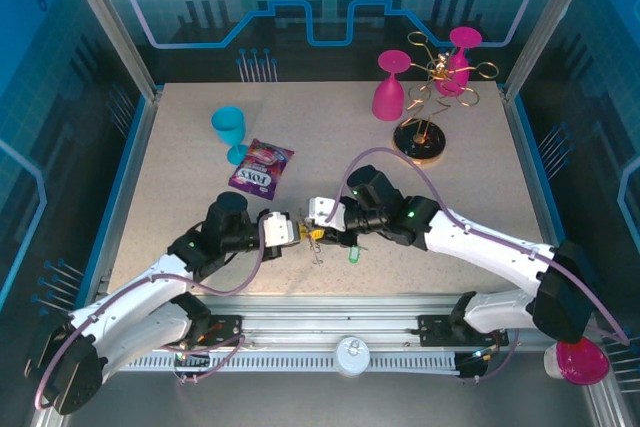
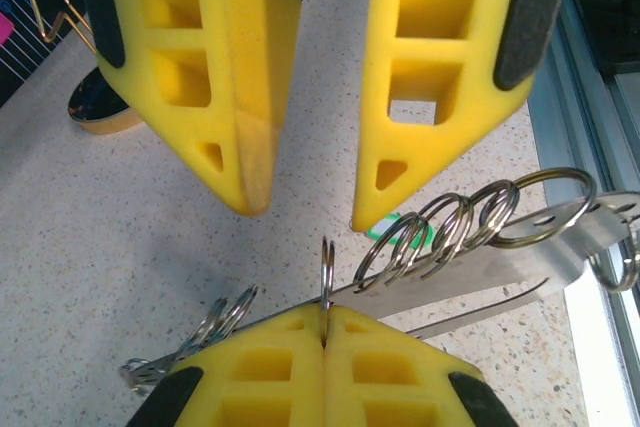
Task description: Put the keys on the keyring
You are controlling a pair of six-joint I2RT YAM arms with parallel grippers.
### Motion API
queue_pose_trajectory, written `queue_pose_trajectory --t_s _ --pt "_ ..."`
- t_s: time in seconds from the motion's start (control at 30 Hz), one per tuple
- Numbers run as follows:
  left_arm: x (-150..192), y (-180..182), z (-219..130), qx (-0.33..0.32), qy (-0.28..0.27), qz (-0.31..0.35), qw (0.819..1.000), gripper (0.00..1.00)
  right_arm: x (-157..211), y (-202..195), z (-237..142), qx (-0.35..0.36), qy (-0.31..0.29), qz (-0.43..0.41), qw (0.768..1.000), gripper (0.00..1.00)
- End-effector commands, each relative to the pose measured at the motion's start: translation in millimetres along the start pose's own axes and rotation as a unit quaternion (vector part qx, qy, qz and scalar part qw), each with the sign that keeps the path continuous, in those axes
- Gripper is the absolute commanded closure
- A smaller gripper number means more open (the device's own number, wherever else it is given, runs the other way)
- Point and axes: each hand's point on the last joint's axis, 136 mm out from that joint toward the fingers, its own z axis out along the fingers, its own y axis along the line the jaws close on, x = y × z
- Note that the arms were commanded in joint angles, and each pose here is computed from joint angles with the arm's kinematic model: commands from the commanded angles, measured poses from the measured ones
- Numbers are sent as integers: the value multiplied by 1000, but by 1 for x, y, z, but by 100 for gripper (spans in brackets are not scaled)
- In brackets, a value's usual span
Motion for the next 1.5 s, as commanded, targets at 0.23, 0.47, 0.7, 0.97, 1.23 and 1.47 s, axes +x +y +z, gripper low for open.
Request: queue_pose_trajectory --t_s 0.23,0.47,0.7,0.97,1.23,1.47 --pt "-21 -5 -3 39 -7 -20 999 100 -8 0 8 0 7 -31 999 74" --pt "-24 -8 -2 63 2 -39 997 100 -10 2 10 -1 5 -36 999 86" --pt "-22 -3 -6 51 27 -66 996 98 -11 3 5 -1 -11 -21 1000 100" --pt "-28 -6 -16 18 -21 -70 997 69 -35 6 -18 -29 -135 43 990 100" --pt "-37 -6 -18 17 -54 -72 996 68 -47 11 -23 -57 -190 67 978 100" --pt "-45 -10 -19 27 -74 -70 994 72 -43 13 -16 -66 -185 75 978 100"
